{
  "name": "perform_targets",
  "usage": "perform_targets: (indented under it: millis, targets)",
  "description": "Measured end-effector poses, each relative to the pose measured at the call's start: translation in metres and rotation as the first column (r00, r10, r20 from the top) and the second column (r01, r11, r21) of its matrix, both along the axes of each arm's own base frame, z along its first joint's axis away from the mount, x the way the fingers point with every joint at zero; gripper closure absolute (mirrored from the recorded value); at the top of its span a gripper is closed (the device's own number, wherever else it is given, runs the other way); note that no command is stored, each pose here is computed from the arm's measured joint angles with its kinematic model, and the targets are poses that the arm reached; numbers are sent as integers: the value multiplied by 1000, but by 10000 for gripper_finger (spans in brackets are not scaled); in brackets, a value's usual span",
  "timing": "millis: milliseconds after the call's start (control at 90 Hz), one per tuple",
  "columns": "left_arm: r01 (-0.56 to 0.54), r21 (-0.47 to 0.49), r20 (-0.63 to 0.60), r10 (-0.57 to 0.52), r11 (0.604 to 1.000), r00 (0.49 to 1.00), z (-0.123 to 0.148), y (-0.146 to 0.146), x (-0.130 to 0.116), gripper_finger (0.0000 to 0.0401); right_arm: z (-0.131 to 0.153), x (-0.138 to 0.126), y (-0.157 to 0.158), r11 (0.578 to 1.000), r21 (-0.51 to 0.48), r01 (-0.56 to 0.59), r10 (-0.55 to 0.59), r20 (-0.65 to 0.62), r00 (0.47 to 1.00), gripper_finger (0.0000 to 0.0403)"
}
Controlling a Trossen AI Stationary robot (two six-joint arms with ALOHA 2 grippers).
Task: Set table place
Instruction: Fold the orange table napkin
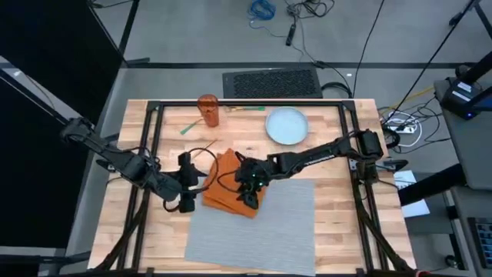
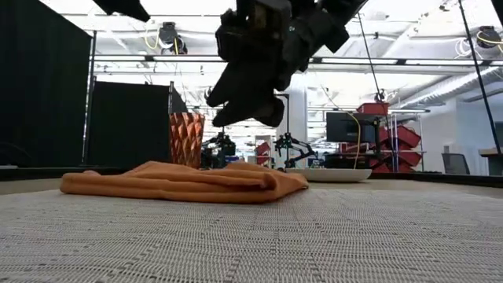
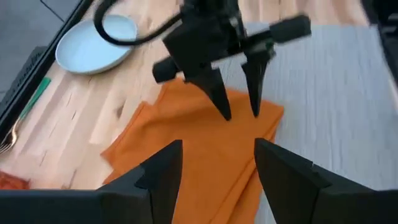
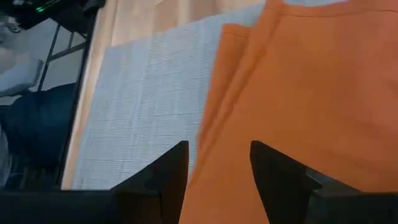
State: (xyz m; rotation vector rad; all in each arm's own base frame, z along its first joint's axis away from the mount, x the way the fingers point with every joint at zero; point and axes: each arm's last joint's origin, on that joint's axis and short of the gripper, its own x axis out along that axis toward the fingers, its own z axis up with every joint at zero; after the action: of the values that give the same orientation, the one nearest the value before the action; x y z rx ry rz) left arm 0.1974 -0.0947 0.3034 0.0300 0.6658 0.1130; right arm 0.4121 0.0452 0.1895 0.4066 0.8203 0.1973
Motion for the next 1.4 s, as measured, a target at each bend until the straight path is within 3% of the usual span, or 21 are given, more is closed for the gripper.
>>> perform_targets:
  millis: [167, 422, 789, 1111, 1400]
  targets:
    - [1, -16, 30, 0, 1000, 1000, 2, -1, 2, 217, 1, 1, 5, 998, -39, -50, 52, 37, 998, 245]
    - [-8, -45, 36, 10, 999, 999, 3, -2, 2, 217, 6, 5, 10, 1000, 3, -30, 30, 91, 995, 245]
    - [-41, -89, 39, 44, 995, 998, 3, -2, 2, 217, 2, 0, 19, 998, -9, -56, 56, 41, 998, 245]
    - [-83, -81, -101, 74, 993, 992, -18, -7, 10, 217, -25, -5, 48, 993, -16, -117, 116, -73, 991, 245]
    - [-42, -97, -201, 21, 994, 979, -38, -17, 23, 217, -33, -9, 47, 996, -75, -53, 42, -145, 989, 245]
